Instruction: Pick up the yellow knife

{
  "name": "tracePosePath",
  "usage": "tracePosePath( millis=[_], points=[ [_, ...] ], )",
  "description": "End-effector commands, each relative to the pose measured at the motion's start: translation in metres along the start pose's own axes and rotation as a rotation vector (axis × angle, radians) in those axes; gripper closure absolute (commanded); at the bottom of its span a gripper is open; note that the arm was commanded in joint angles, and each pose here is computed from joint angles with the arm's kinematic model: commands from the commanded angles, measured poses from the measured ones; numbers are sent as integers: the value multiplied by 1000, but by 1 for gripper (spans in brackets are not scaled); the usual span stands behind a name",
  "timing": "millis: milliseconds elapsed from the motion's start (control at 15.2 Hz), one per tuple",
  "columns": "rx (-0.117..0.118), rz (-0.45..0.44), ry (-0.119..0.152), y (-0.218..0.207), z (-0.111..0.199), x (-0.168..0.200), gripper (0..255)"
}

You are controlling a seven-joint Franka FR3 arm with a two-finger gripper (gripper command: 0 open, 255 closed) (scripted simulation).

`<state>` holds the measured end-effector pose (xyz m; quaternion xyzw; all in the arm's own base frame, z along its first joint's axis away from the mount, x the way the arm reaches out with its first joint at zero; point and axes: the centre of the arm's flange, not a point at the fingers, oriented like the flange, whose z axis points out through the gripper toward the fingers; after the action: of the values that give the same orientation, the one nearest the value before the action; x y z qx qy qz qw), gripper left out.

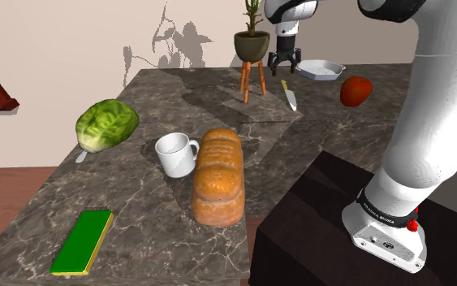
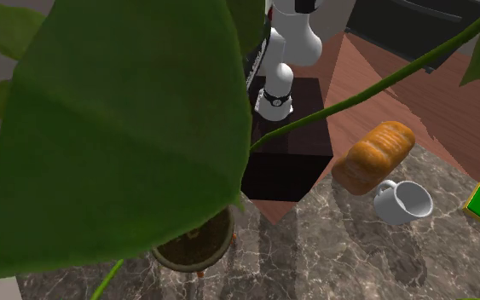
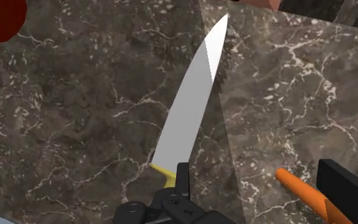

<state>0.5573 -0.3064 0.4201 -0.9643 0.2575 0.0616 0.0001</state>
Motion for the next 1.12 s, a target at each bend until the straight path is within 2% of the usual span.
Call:
tracePosePath(
  millis=[0, 462, 1056],
  points=[
    [-4, 36, -17, 14, 13, 19, 0],
    [-14, 159, -60, 67, 58, 81, 0],
    [-14, 159, -60, 66, 98, 86, 0]
  ],
)
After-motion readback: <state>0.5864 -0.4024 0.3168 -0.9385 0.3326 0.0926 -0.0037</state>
